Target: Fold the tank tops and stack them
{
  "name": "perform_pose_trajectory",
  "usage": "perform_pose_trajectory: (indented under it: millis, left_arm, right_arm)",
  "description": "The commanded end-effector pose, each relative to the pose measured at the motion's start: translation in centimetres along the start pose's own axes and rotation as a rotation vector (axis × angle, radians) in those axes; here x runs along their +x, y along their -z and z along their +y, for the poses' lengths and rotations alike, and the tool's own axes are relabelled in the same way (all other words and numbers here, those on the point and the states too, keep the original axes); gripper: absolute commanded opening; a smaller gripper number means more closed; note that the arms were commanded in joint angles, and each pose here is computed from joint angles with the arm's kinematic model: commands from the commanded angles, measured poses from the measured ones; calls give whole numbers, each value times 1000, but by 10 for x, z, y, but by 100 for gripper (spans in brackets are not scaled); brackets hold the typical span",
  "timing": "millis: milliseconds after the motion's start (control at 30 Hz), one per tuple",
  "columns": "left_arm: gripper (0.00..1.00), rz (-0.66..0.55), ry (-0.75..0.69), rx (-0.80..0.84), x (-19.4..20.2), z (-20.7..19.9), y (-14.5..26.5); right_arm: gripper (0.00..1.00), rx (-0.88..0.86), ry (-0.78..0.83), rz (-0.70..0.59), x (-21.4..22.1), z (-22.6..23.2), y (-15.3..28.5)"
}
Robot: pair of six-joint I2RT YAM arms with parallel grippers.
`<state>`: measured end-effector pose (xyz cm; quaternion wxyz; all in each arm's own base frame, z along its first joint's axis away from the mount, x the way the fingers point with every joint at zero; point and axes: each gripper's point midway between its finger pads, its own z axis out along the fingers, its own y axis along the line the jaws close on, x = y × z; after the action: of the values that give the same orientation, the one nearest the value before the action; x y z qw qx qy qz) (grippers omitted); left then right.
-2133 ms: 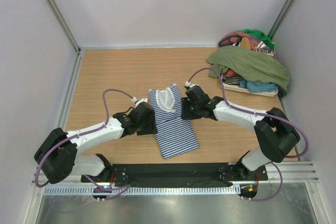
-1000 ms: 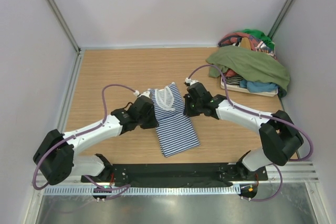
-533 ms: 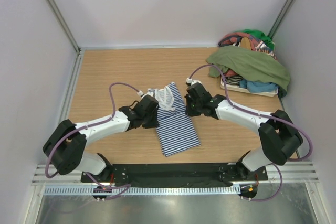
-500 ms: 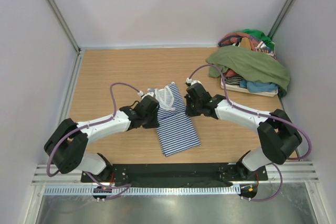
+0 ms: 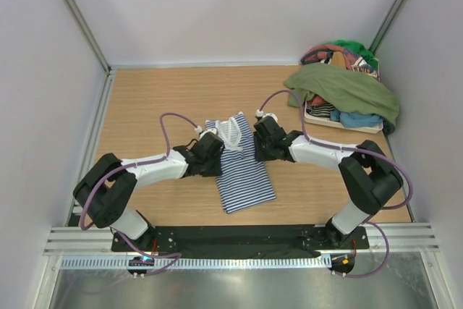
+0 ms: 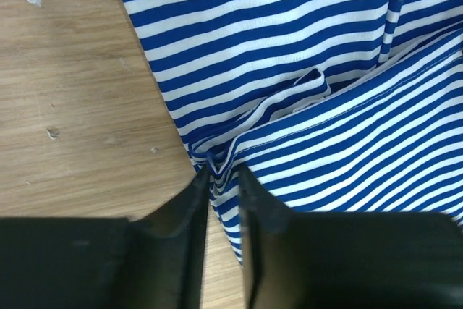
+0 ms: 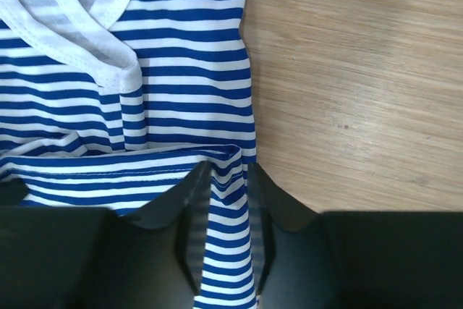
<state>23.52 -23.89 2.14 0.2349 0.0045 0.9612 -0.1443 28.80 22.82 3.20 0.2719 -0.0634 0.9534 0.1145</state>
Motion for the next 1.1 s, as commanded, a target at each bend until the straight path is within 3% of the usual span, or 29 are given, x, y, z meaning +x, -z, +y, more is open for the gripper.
perform_pose_trajectory:
  millis: [0, 33, 133, 233, 333, 533, 767, 1067]
  left_arm:
    - [28, -62, 2, 7, -15, -2, 9]
    - [39, -80, 8, 22, -19, -4, 16]
    - [54, -107, 14, 36, -24, -4, 32]
    - [62, -114, 24, 65, -21, -4, 51]
    - [68, -94, 40, 102, -8, -8, 63]
    - [65, -32, 60, 185, 42, -21, 80]
    - [66, 7, 64, 245, 85, -40, 94]
    - [59, 59, 29, 226, 120, -55, 77]
  right_arm:
    - [36, -9, -21, -128, -33, 2, 23]
    - [38, -9, -23, -129, -33, 1, 27]
    - [50, -31, -30, -146, -31, 1, 44]
    - [61, -65, -35, -136, -21, 1, 59]
    - [57, -80, -46, -98, 0, -5, 69]
    - [55, -121, -85, -7, 51, -17, 83]
    - [56, -197, -111, 87, 91, -12, 97]
    - [50, -202, -106, 163, 125, -4, 87]
